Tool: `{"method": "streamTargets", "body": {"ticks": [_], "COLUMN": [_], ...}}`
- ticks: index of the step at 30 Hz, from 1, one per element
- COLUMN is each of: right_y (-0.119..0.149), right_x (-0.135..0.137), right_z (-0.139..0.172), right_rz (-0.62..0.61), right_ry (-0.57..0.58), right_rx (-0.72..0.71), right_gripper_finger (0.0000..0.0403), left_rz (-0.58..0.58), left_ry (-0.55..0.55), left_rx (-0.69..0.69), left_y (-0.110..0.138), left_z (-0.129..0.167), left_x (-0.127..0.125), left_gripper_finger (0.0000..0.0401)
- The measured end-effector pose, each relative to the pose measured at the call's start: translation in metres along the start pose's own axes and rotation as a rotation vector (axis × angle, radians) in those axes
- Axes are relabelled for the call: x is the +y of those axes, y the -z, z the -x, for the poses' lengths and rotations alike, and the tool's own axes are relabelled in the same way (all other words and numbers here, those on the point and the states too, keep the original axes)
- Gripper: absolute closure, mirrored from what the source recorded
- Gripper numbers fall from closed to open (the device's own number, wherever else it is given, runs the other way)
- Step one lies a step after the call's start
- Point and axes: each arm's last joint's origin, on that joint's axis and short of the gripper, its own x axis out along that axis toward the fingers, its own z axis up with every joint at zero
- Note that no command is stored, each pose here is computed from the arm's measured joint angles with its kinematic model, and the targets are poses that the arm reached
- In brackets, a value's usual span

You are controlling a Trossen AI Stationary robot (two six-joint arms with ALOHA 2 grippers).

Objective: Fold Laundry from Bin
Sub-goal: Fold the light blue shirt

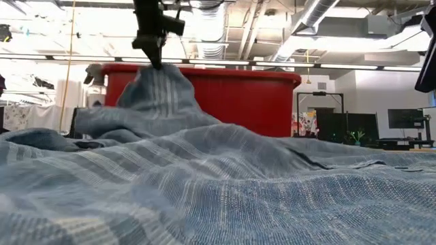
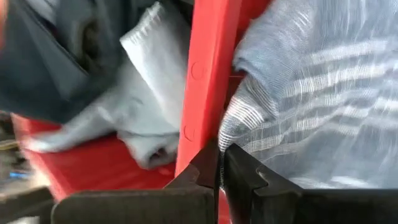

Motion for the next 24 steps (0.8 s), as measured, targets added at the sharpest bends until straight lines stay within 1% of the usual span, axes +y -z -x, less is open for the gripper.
{"method": "streamTargets", "body": {"ticks": [1, 3, 5, 6, 9, 11, 13, 15, 20, 22, 24], "right_y": [0.0, -0.002, -0.002, -0.002, -0.002, -0.002, -0.002, -0.002, -0.002, -0.003, -0.003], "right_x": [0.0, 0.001, 0.001, 0.001, 0.001, 0.001, 0.001, 0.001, 0.0, 0.0, -0.001], "right_z": [0.0, -0.001, -0.001, -0.001, -0.001, -0.001, -0.001, -0.001, -0.001, -0.001, 0.0], "right_rz": [-0.003, -0.012, -0.013, -0.014, -0.014, -0.015, -0.016, -0.015, -0.011, -0.015, -0.05], "right_ry": [-0.002, -0.009, -0.009, -0.009, -0.009, -0.012, -0.012, -0.011, -0.003, 0.007, 0.023], "right_rx": [0.0, -0.002, -0.002, -0.003, -0.003, -0.004, -0.006, -0.008, -0.012, -0.035, -0.083], "right_gripper_finger": [0.0234, 0.0234, 0.0234, 0.0234, 0.0234, 0.0234, 0.0234, 0.0234, 0.0234, 0.0234, 0.0234], "left_rz": [0.008, -0.024, -0.041, -0.043, 0.014, 0.114, 0.201, 0.243, 0.298, 0.316, 0.36], "left_ry": [0.016, 0.011, -0.02, -0.018, 0.039, 0.103, 0.224, 0.305, 0.343, 0.407, 0.478], "left_rx": [-0.006, 0.021, 0.032, 0.04, 0.053, 0.037, 0.017, 0.012, 0.025, 0.021, -0.001], "left_y": [0.001, 0.005, 0.006, 0.007, 0.013, 0.014, 0.014, 0.013, 0.008, 0.006, 0.003], "left_z": [-0.005, -0.012, -0.012, -0.01, 0.001, 0.012, 0.017, 0.019, 0.032, 0.04, 0.052], "left_x": [0.005, 0.011, 0.015, 0.017, 0.021, 0.024, 0.02, 0.013, -0.003, -0.013, -0.025], "left_gripper_finger": [0.0401, 0.0398, 0.0388, 0.0382, 0.0357, 0.034, 0.0325, 0.0314, 0.0303, 0.0305, 0.0311]}}
